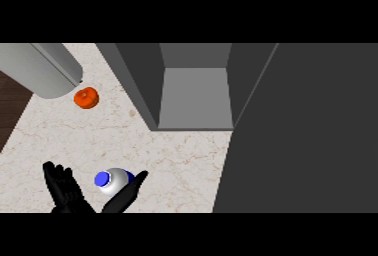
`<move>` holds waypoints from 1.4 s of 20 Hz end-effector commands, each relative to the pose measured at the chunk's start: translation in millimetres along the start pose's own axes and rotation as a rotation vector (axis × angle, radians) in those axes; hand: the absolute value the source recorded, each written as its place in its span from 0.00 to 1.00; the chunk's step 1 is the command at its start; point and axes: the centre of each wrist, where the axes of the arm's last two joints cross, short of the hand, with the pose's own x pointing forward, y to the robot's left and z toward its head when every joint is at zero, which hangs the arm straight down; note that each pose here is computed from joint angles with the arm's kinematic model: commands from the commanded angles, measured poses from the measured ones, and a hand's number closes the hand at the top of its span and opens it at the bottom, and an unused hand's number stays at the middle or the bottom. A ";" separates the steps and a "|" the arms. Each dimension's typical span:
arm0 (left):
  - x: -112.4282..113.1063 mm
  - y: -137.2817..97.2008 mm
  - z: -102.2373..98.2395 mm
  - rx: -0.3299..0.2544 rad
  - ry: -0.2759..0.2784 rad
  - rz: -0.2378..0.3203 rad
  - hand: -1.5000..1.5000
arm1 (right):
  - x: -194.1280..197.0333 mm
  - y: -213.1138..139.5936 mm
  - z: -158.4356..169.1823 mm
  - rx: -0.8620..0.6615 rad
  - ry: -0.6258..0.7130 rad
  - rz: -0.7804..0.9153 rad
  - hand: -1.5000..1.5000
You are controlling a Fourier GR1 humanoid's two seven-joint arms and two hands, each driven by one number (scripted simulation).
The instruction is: Pick up the bottled water, place it into the cabinet and close the cabinet
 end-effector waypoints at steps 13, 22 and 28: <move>-87.0 -9.2 -6.0 0.000 0.044 0.011 0.00 | 29.2 2.5 16.3 -0.014 -0.039 0.051 0.00; -131.1 8.2 0.8 0.030 0.050 0.016 0.00 | 37.4 1.6 16.5 -0.009 -0.031 0.062 0.00; -134.0 -9.1 -10.7 0.050 0.028 0.066 0.00 | 20.0 20.3 9.3 0.002 -0.048 0.042 0.00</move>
